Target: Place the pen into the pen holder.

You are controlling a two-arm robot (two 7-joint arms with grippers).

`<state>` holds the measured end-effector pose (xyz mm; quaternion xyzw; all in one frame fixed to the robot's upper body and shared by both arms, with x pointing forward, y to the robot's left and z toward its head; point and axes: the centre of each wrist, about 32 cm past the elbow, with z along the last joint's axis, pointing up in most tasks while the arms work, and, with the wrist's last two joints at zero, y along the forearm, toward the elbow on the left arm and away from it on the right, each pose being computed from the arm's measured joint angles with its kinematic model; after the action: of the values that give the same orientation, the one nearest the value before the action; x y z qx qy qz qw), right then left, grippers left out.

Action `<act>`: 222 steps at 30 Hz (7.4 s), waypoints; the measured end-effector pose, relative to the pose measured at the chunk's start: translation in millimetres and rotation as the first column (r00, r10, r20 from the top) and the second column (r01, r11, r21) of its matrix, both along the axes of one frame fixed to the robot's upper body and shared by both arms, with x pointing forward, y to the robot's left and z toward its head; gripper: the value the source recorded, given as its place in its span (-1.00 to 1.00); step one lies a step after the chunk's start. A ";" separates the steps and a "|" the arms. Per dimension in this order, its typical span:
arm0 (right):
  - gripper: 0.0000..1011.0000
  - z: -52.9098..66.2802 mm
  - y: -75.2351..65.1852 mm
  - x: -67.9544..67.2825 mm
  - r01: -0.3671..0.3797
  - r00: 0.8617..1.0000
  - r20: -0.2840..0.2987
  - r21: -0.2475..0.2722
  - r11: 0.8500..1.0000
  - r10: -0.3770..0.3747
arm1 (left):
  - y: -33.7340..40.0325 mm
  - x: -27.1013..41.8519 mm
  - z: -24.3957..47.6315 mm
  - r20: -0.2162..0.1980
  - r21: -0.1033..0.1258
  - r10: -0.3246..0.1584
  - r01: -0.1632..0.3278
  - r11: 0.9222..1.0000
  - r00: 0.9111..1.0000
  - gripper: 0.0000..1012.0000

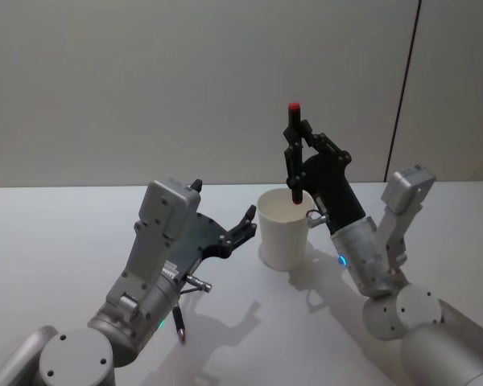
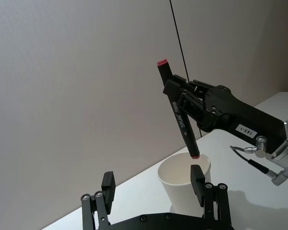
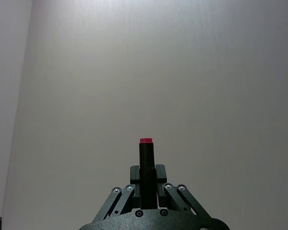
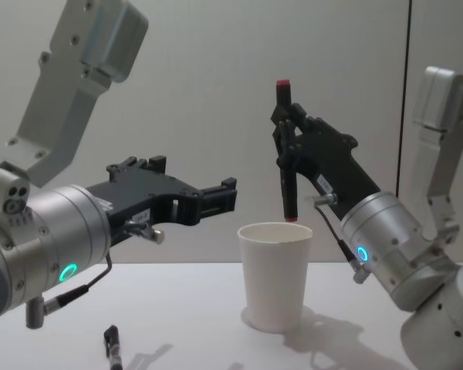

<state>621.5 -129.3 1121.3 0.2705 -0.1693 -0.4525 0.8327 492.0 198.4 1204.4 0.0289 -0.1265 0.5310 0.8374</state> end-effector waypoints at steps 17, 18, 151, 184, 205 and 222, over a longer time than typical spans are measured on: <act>-0.65 -2.1 5.0 3.2 0.018 0.998 -0.052 -0.019 1.000 -0.019 | 0.0 0.0 0.0 0.000 0.000 0.000 0.000 1.000 1.000 0.98; -0.65 -1.8 5.4 3.5 0.017 0.998 -0.052 -0.020 1.000 -0.018 | 0.0 0.0 0.0 0.000 0.000 0.000 0.000 1.000 1.000 0.98; 0.98 56.2 -161.1 -171.9 0.197 0.830 -0.482 -0.219 0.956 -0.281 | 0.0 0.0 0.0 0.001 0.001 0.001 -0.001 1.000 1.000 0.98; 0.98 56.6 -164.1 -176.5 0.196 0.821 -0.495 -0.224 0.955 -0.285 | 16.0 -0.4 18.7 -0.156 0.108 0.151 -0.135 0.985 0.976 0.98; 0.98 56.5 -164.3 -176.8 0.195 0.821 -0.495 -0.225 0.955 -0.285 | 7.4 -1.3 32.2 -0.297 0.205 0.252 -0.196 0.959 0.921 0.98; 0.98 56.4 -164.3 -176.8 0.195 0.821 -0.495 -0.225 0.955 -0.285 | 1.1 -1.7 34.3 -0.304 0.208 0.286 -0.230 0.951 0.909 0.98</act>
<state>444.7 -293.6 1177.7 0.0444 -0.0064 -0.5948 0.8026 490.3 199.5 1238.7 0.2044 -0.0237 0.6123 0.7634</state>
